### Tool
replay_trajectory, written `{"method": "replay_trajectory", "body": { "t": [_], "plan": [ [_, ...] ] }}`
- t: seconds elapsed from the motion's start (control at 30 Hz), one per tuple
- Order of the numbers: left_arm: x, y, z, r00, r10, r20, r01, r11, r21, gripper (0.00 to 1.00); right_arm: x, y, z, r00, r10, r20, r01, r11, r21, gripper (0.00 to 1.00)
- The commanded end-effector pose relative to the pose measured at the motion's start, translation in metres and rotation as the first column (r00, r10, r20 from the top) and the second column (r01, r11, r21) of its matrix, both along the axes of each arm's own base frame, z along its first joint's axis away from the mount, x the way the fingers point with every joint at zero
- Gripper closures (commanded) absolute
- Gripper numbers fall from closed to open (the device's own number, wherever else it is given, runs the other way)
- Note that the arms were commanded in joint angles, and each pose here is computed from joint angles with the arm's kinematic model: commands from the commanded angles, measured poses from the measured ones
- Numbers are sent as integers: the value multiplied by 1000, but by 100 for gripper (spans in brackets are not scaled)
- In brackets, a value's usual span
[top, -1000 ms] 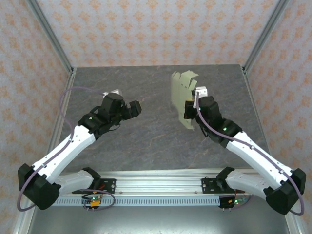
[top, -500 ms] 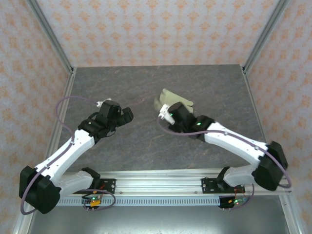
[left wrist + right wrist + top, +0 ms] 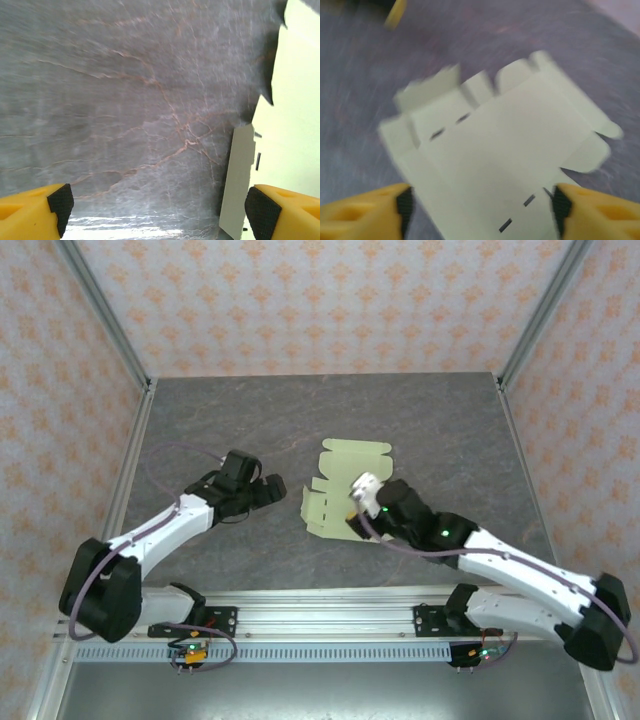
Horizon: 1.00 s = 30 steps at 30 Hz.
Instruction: Fold the paper box
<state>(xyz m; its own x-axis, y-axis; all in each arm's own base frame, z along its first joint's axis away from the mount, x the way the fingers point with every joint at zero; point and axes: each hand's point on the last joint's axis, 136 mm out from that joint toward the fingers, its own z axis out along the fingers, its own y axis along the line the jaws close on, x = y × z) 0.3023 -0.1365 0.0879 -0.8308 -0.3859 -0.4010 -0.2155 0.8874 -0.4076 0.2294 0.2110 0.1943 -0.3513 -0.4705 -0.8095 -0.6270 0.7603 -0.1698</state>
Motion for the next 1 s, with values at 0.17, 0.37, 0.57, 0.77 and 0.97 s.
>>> {"method": "replay_trajectory", "body": {
  "t": [0.17,0.37,0.57,0.77,0.97],
  "plan": [
    [8,-67,-17,976,-216,31,215,976,37,10,20,-113,-5,700,-706,-107,703,656,273,1],
    [13,-81,-47,974,-224,-27,225,974,41,17,1,-114,-35,637,-714,-290,771,584,255,1],
    [13,-91,-59,959,-275,-66,281,954,105,31,-3,-84,-50,699,-592,-400,707,656,263,1],
    [14,-94,-72,951,-283,-120,298,946,126,82,-4,-73,-54,720,-550,-423,668,714,209,1],
    [10,-84,-53,966,-231,-116,245,961,128,95,-9,-31,-55,873,-295,-388,388,903,185,1]
  ]
}}
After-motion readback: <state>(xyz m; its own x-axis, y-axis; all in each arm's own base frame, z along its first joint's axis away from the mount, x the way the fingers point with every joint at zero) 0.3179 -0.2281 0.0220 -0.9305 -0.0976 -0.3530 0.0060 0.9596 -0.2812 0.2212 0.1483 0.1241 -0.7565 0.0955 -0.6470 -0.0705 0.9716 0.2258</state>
